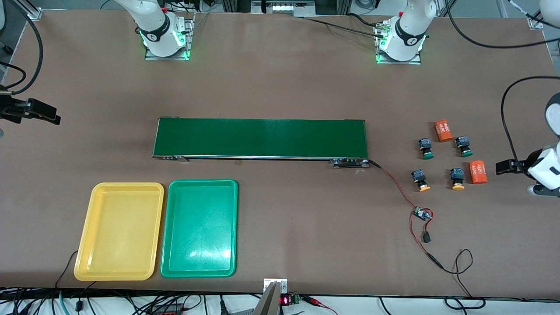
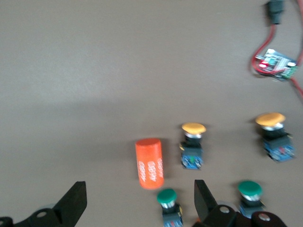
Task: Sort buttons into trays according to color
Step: 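Reach the left gripper down and grasp the orange cylinder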
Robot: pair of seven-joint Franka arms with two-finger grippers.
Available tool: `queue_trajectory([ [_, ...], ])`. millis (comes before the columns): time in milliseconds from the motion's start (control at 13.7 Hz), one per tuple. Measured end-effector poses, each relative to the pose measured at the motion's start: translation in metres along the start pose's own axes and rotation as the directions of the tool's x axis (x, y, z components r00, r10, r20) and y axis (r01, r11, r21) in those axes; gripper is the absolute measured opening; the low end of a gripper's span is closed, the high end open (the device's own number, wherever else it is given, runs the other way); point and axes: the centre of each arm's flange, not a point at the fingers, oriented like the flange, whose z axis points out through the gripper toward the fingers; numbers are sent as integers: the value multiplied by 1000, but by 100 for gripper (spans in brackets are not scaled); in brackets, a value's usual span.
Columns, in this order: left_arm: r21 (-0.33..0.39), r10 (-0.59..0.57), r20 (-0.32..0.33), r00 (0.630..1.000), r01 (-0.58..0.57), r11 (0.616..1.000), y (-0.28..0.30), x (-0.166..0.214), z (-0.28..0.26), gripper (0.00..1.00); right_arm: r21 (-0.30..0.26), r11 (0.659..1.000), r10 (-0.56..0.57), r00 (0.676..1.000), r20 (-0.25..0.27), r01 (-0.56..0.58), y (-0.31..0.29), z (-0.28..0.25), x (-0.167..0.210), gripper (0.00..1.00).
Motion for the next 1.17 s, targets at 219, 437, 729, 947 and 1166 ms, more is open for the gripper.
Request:
queue_trajectory([
  [219,-5,12,-2,1000,-12,1000,-10,-4,50,100,0,1000,0,1000,0,0,0,0,0,100],
  [437,-14,9,-5,1000,-9,1000,-7,-24,95,100,0,1000,0,1000,-2,0,0,0,0,100],
  [729,-26,-1,-2,1000,1,1000,-4,-49,140,100,-1,1000,0,1000,-10,0,0,-1,1,100],
  [947,-40,-10,21,1000,11,999,-7,-57,159,95,-1,1000,0,1000,-12,0,0,-1,1,100],
  [1166,-66,-10,36,999,13,998,-4,-60,175,78,-1,1000,0,1000,-13,0,0,-1,1,100],
])
